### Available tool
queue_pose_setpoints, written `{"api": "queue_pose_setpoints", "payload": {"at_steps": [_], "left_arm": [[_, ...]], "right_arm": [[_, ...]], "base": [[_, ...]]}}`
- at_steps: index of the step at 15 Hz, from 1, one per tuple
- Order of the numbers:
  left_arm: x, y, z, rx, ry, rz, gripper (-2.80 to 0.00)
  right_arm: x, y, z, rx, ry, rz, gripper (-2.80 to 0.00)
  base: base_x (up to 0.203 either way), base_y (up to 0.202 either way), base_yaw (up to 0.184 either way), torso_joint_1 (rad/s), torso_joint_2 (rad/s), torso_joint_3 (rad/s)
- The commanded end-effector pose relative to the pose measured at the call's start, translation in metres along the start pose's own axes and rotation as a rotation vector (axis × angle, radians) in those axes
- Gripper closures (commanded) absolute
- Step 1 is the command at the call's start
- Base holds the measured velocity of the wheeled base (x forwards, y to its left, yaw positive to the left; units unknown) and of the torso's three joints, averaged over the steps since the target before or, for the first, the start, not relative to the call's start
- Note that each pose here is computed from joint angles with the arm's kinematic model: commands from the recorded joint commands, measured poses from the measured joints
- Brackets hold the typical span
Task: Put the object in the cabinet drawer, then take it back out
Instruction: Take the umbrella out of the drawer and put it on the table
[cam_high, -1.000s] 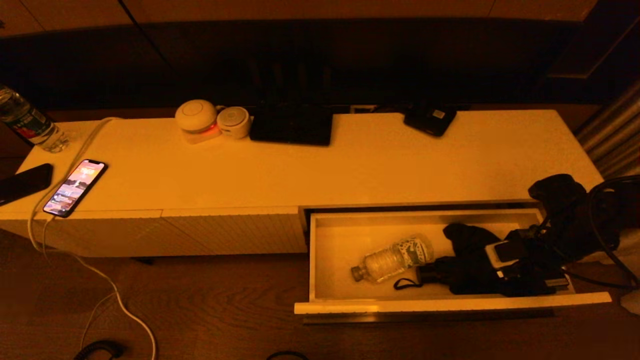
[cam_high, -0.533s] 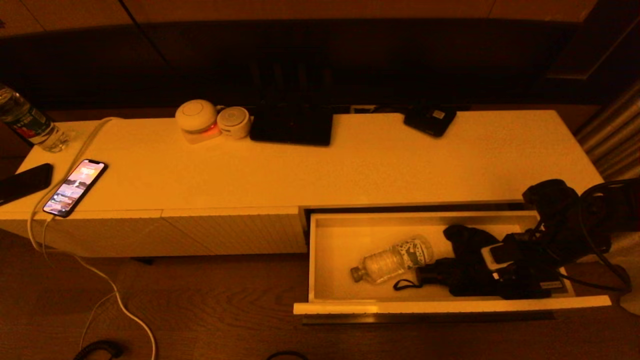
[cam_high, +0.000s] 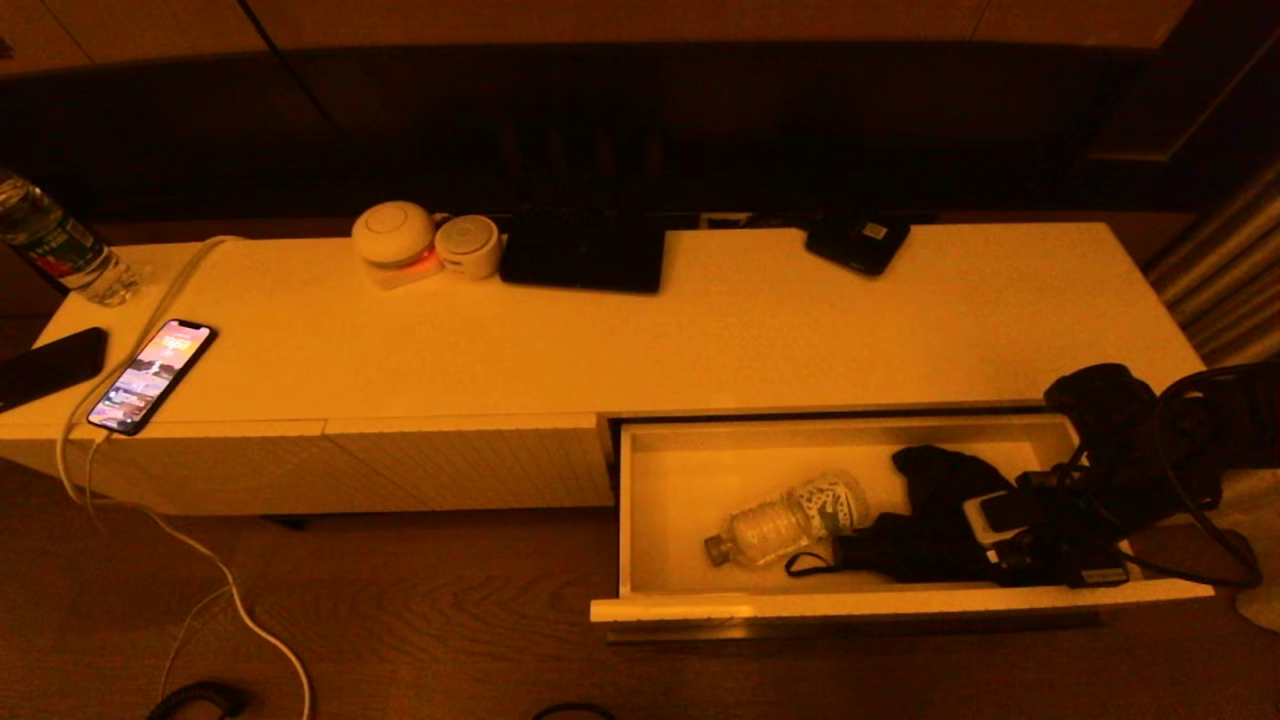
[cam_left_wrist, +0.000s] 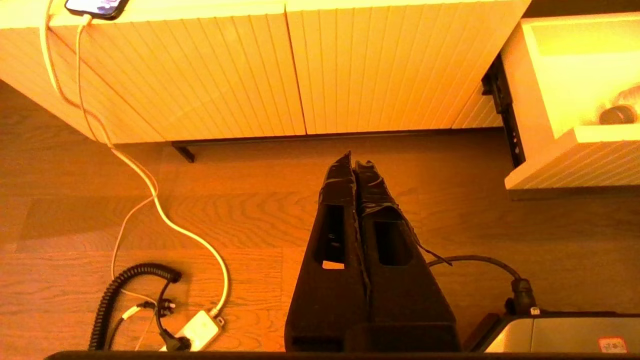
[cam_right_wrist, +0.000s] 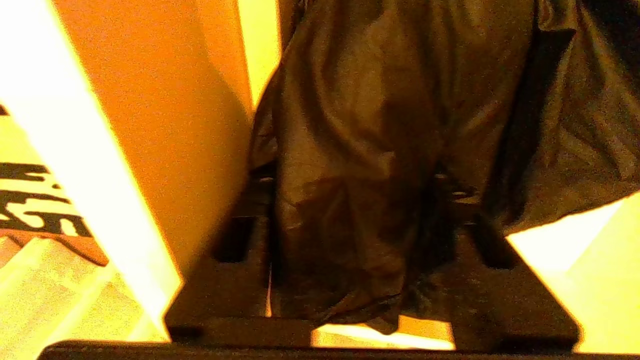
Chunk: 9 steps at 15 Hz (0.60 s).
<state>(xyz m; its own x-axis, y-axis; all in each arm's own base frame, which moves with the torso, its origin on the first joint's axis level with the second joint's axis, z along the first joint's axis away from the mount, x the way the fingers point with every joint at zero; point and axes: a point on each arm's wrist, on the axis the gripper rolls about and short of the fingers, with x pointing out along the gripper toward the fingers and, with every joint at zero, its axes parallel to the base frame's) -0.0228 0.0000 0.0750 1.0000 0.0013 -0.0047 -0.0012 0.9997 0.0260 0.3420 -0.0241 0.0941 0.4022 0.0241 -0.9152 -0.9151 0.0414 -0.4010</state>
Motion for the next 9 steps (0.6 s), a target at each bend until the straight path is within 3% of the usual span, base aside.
{"api": "queue_pose_setpoints", "payload": {"at_steps": [1, 9], "left_arm": [[0.0, 0.0, 0.0, 0.0, 0.0, 0.0, 0.0], [0.0, 0.0, 0.0, 0.0, 0.0, 0.0, 0.0]], "right_arm": [[0.002, -0.001, 0.0, -0.009, -0.001, -0.001, 0.0], [-0.015, 0.005, 0.002, -0.014, -0.005, -0.03, 0.0]], "base": [[0.0, 0.0, 0.0, 0.0, 0.0, 0.0], [0.0, 0.0, 0.0, 0.0, 0.0, 0.0]]}}
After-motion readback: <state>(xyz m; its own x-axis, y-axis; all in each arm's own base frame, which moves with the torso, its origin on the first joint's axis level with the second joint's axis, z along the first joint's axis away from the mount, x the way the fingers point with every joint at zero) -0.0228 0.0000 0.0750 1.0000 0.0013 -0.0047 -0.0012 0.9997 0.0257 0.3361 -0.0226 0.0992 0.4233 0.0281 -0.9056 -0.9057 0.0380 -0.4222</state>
